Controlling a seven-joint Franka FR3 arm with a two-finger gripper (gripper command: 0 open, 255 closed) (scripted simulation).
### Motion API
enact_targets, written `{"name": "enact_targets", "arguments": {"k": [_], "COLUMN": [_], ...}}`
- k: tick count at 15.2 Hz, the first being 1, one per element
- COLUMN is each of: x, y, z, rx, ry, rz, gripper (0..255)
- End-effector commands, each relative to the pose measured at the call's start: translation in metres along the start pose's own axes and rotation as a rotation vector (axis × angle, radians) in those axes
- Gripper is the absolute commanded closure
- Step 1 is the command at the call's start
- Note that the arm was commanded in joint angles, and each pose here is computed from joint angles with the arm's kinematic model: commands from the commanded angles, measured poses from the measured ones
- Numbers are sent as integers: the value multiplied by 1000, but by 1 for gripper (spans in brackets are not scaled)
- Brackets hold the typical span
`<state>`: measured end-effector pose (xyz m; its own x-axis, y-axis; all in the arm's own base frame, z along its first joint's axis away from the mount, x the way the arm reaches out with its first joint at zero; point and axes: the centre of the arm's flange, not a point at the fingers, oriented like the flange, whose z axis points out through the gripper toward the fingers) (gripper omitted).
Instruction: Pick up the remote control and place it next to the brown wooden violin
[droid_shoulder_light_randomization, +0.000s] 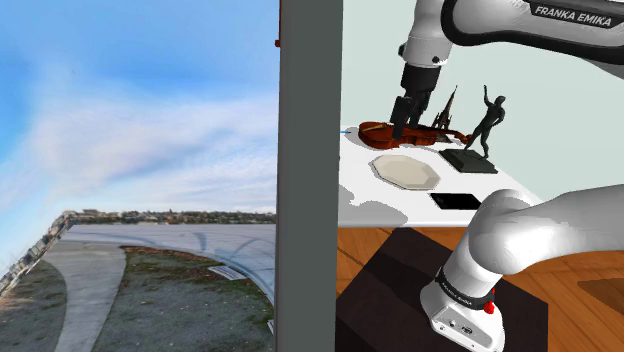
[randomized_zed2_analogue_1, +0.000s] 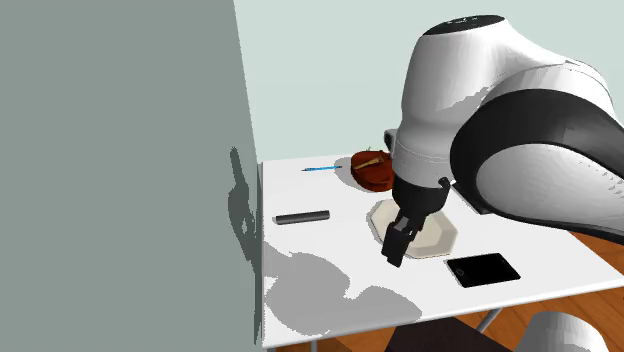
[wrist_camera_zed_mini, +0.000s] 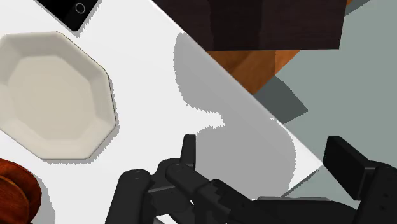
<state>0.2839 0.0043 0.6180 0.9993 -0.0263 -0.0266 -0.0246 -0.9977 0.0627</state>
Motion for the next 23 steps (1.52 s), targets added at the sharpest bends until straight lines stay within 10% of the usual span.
{"name": "enact_targets", "arguments": {"k": [1,23], "x": [0,208], "y": [0,115], "z": [0,153], "rx": [0,-14], "ry": [0,51], "rz": [0,-431], "gripper": [0,0]}}
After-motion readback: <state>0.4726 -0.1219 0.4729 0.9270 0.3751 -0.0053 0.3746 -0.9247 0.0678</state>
